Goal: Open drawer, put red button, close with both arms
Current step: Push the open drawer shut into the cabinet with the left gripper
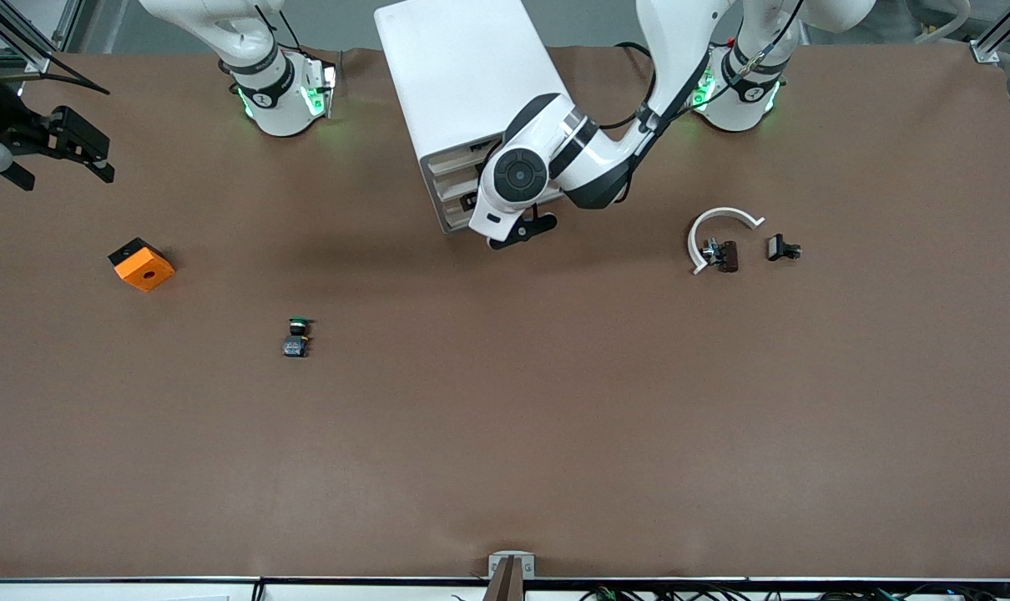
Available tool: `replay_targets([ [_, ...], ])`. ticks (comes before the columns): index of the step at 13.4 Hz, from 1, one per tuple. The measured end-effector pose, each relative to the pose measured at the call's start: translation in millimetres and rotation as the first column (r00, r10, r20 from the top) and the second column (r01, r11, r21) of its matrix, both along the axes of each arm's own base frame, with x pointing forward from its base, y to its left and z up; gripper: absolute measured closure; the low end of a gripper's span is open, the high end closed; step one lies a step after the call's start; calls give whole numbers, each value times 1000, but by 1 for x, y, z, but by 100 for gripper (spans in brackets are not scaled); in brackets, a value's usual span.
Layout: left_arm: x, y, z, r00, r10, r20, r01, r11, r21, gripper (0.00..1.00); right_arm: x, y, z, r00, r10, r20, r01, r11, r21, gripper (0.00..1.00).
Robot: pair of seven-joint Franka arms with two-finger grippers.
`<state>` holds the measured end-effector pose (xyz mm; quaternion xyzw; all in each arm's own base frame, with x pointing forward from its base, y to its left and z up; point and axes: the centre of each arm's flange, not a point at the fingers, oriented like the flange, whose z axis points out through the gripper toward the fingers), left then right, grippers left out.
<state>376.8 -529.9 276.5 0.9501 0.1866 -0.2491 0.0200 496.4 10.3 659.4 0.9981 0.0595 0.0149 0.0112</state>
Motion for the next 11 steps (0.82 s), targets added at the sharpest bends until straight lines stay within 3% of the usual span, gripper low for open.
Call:
replay_targets([
  [11,-10,-5,-5,1000,-9,-29,10,1000,16,0,0,0,0,1000,0,0,0,1000,-1,0],
])
